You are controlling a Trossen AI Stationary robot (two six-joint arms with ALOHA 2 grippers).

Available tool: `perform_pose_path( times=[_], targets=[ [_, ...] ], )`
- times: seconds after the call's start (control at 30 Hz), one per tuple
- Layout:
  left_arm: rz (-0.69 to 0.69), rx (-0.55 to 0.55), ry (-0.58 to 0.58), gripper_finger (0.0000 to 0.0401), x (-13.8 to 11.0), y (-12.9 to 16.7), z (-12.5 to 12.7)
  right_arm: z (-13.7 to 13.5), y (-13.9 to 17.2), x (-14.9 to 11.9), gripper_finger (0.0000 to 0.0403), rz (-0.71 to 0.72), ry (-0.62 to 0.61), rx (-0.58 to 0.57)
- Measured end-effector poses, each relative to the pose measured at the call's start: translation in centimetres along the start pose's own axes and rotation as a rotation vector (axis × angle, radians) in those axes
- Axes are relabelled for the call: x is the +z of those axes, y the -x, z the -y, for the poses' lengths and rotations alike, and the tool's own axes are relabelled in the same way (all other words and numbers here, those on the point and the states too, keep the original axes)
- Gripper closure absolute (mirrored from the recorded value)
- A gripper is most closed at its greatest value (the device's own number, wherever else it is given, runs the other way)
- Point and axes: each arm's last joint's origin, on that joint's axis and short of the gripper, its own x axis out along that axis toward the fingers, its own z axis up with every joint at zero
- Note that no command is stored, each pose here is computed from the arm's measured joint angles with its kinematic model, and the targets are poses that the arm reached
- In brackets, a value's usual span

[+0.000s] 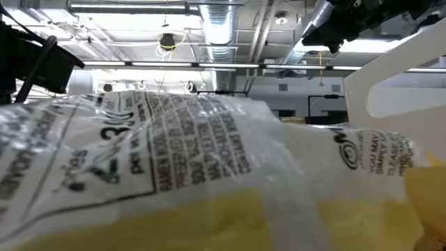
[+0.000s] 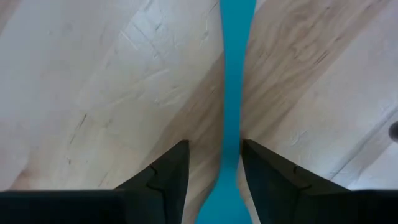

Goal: Pick & Place Food Item
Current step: Put the blue spoon in the white bin

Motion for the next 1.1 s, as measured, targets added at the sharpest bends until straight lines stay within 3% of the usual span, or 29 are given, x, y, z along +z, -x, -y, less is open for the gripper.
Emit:
perform_pose_path(
  times=[0.23,0.67,0.97,1.1],
  targets=[
    [0.007,-0.009,0.001,0.0275,0.03,0.25,-0.06,0.0,0.0,0.0,0.0398,0.0,0.0,0.0],
    [0.036,-0.006,0.004,0.0378,0.13,0.29,-0.05,0.0,0.0,0.0,0.0398,0.0,0.0,0.0],
    [0.051,-0.004,0.005,0.0358,0.17,0.3,-0.05,0.0,0.0,0.0,0.0398,0.0,0.0,0.0],
    [0.052,-0.008,0.006,0.0367,0.18,0.31,0.0,0.0,0.0,0.0,0.0398,0.0,0.0,0.0]
  ],
)
